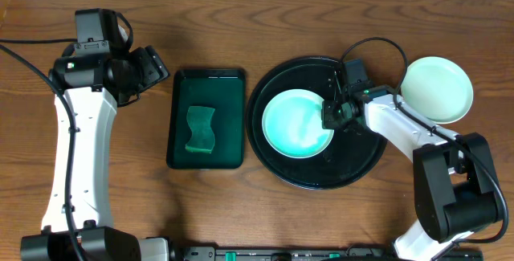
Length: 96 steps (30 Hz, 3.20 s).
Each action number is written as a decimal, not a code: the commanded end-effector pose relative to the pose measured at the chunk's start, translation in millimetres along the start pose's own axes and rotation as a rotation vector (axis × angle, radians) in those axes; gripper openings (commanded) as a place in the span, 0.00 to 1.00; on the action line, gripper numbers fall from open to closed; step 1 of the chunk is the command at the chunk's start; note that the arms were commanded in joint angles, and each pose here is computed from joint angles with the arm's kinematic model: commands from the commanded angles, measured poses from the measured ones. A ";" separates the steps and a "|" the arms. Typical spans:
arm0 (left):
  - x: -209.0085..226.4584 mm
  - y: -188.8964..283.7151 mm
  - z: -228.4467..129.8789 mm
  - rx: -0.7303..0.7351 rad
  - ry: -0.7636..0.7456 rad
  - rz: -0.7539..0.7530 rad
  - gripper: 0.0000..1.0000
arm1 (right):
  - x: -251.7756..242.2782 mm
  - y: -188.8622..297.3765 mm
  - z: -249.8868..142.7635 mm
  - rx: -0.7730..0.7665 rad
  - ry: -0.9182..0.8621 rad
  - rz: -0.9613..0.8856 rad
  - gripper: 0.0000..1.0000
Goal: Clean dirty plates on tray and stack at the side
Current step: 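Lift the cleaned plate by its rim with the right gripper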
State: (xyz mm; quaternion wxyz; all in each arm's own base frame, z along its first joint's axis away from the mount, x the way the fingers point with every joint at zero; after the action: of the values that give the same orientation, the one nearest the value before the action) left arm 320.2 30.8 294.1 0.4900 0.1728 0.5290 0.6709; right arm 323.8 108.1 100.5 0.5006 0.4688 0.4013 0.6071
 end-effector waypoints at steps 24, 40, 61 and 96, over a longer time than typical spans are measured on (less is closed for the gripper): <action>1.5 1.0 1.3 -0.002 0.006 0.007 0.80 | -0.5 6.9 -6.1 0.008 -0.004 0.004 0.01; 1.5 1.0 1.3 -0.002 0.006 0.007 0.80 | -44.6 65.1 6.3 -0.048 -0.182 0.155 0.01; 1.5 1.0 1.3 -0.002 0.007 0.007 0.80 | -10.1 75.2 26.0 -0.174 -0.153 0.355 0.01; 1.5 1.0 1.3 -0.002 0.006 0.007 0.80 | 103.4 72.0 16.1 -0.427 -0.043 0.205 0.01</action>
State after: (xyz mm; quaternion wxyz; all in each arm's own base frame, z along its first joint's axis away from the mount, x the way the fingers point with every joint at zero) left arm 320.2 30.8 294.1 0.4899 0.1729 0.5292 0.6709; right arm 318.4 187.6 179.6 0.4871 0.4438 0.2163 0.7204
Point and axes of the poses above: each gripper's point midway between its finger pads, its own y axis back along the fingers, its own x axis along the line the jaws close on, z = x × y, the point moved 10 cm from there along y, back along the fingers, and after that the axes turned 2 degrees about y, right-handed, at the moved point
